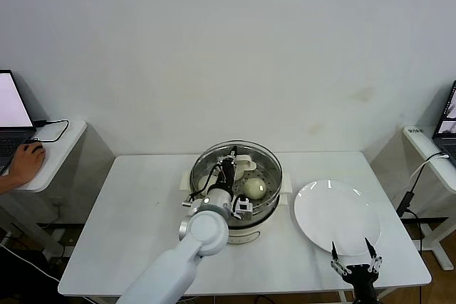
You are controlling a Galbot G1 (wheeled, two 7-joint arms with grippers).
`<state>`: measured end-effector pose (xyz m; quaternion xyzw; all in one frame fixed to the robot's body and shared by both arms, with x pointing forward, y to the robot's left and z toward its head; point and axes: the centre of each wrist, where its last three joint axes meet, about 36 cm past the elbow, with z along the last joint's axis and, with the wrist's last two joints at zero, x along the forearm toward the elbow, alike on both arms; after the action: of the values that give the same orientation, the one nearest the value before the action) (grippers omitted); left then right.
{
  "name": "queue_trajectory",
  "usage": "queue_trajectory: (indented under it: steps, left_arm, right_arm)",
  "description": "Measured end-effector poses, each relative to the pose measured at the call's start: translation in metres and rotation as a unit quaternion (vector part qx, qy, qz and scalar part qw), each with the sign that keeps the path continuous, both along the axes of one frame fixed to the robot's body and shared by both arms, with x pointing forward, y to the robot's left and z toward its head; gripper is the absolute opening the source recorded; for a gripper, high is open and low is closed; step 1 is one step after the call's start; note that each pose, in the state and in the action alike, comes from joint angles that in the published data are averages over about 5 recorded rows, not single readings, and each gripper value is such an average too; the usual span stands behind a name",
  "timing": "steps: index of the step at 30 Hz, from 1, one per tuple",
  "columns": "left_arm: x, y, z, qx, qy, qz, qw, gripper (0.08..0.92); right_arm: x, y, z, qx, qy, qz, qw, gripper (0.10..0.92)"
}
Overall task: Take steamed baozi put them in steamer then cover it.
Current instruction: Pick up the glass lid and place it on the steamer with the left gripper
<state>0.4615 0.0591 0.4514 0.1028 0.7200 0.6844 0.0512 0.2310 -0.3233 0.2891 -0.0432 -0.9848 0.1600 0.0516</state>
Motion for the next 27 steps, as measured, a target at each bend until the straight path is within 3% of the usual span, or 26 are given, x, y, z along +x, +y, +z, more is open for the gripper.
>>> queue_trajectory:
  steps: [27]
  left_arm:
    - [-0.005, -0.003, -0.017, 0.007, 0.006, 0.003, 1.0, 0.149]
  right_arm:
    - [-0.005, 0.0, -0.004, 0.0, -0.001, 0.005, 1.0, 0.822]
